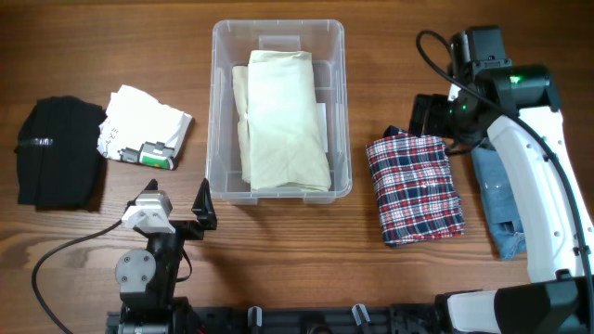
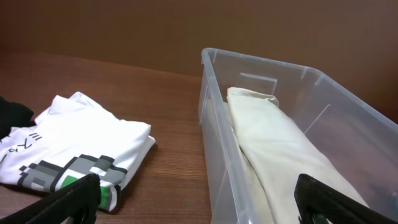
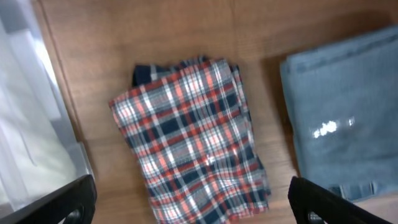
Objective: Pack container
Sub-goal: 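Withdraw the right gripper right, passing over the plaid shirt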
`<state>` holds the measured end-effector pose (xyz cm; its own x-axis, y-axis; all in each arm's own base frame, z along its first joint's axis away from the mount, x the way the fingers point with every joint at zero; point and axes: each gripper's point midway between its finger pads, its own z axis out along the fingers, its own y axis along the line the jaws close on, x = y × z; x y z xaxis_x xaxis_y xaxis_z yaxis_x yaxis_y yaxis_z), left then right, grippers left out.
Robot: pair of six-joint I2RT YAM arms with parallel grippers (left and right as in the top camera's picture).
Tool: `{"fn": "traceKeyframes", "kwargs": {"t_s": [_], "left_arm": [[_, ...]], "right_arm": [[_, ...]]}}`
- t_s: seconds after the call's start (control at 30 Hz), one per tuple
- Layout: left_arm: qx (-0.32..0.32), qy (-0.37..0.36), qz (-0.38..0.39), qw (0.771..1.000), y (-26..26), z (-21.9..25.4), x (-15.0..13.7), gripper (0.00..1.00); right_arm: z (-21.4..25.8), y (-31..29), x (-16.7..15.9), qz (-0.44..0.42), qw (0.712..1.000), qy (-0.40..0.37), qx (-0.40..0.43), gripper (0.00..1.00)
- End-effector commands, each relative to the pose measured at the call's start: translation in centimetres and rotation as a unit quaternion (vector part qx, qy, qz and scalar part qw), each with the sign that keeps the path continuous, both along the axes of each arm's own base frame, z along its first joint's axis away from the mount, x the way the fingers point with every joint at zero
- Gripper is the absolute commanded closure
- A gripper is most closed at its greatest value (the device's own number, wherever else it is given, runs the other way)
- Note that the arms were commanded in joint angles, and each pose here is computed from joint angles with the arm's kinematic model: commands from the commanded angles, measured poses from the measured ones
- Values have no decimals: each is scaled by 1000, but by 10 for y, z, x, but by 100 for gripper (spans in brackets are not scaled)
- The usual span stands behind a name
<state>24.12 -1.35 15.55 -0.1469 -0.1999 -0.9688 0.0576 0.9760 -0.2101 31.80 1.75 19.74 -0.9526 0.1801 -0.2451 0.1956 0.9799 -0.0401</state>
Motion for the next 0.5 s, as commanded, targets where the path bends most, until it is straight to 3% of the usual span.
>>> {"fn": "traceKeyframes", "kwargs": {"t_s": [0.0,0.47], "left_arm": [[11,-2,-3,1000,-1,-1,0,0],[12,-2,-3,1000,-1,-1,0,0]], "right_arm": [[-6,1,-13,-19,999,29,12,0],[-19,5,-48,-18,996,88,25,0]]}}
